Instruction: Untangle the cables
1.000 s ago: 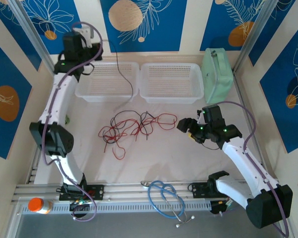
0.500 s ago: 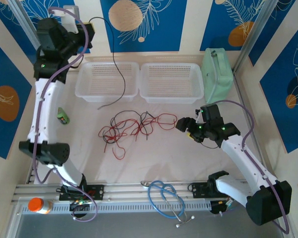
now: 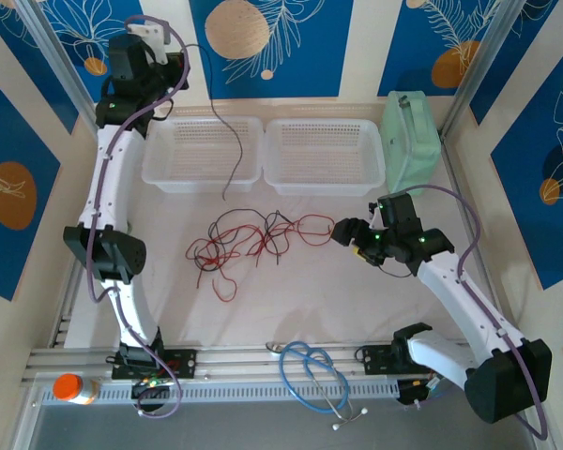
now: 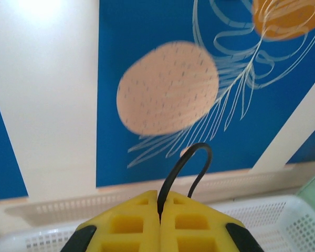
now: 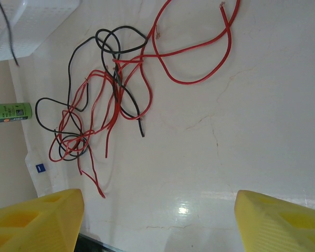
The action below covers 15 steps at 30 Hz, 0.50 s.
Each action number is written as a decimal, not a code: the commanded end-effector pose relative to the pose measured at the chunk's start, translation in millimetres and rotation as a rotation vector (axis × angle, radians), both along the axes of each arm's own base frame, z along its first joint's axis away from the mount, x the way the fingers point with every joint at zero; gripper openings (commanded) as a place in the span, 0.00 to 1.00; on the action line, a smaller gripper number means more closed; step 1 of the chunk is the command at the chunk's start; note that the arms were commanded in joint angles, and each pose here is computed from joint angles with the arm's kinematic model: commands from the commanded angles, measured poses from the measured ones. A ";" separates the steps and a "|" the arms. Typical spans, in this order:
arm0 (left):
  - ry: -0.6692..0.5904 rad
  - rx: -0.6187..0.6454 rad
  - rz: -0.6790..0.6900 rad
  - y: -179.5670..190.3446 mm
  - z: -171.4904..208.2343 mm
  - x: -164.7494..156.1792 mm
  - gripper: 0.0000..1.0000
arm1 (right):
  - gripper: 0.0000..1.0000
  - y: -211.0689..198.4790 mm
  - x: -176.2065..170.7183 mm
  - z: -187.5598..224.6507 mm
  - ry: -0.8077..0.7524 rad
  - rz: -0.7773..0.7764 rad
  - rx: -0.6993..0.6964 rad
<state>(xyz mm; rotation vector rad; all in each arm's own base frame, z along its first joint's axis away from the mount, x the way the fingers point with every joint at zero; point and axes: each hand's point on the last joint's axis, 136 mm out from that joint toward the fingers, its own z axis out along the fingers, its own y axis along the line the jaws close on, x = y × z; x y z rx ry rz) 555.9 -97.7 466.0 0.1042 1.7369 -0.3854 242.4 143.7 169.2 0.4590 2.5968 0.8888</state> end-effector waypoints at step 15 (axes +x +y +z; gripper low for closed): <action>-0.023 0.052 0.102 19.2 -31.3 46.2 0.00 | 0.76 1.0 -6.1 -2.2 0.017 0.003 -0.007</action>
